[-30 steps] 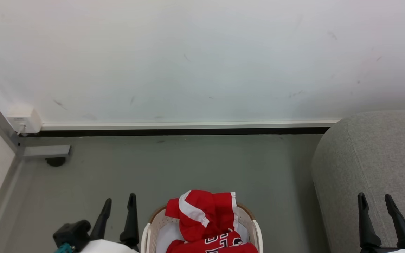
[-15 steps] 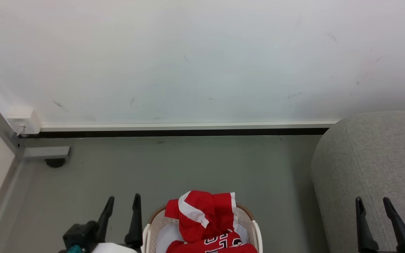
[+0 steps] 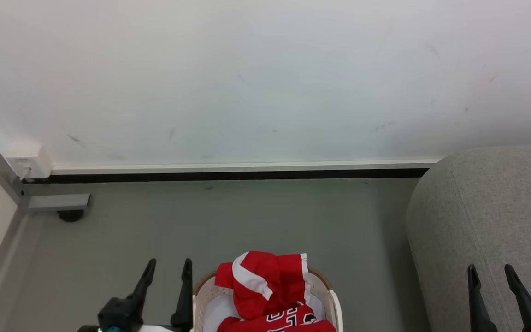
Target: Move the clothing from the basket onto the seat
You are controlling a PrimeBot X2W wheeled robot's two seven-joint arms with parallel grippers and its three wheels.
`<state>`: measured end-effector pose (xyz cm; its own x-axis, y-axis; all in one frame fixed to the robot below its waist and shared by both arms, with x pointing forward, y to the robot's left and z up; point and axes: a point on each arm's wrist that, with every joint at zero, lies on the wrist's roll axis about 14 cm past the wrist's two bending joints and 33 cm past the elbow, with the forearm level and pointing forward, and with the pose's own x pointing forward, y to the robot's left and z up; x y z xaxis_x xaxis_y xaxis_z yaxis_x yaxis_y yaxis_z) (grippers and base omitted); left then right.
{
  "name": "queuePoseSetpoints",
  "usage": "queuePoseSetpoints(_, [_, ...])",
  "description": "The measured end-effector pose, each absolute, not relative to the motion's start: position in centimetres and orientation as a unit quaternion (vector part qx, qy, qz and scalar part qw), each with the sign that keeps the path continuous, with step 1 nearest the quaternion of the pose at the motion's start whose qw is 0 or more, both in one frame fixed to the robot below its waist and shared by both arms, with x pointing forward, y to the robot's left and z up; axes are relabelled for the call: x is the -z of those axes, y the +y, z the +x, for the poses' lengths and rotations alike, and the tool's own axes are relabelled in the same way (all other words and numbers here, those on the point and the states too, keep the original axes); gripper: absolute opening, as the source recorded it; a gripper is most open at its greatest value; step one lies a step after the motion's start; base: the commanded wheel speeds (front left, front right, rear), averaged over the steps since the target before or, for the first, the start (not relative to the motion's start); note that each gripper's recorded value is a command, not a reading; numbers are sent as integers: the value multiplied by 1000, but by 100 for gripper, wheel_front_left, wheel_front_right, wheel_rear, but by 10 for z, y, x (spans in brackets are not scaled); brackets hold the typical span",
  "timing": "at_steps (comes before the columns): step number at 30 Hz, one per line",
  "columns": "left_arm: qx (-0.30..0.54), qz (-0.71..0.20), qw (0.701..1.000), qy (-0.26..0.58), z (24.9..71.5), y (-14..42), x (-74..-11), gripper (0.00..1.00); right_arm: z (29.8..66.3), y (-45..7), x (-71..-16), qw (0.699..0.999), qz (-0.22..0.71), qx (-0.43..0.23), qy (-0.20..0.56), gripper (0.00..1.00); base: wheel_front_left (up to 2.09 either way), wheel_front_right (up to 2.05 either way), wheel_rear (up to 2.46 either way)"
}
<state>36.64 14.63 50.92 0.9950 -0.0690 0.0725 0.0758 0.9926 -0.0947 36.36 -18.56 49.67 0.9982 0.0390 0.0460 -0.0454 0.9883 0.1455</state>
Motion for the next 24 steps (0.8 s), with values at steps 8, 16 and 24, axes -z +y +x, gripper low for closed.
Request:
queuePoseSetpoints(8, [48,-28,998,-36,364,141,-506,100,362,-192,-497,998,59,-13,-26,100,0,0,0])
queuePoseSetpoints(16, [54,-16,998,-35,363,139,-504,100,361,-194,-498,998,53,-9,-30,100,0,0,0])
queuePoseSetpoints(24, [54,-21,998,-34,363,139,-504,100,360,-196,-498,997,69,-5,-31,100,0,0,0])
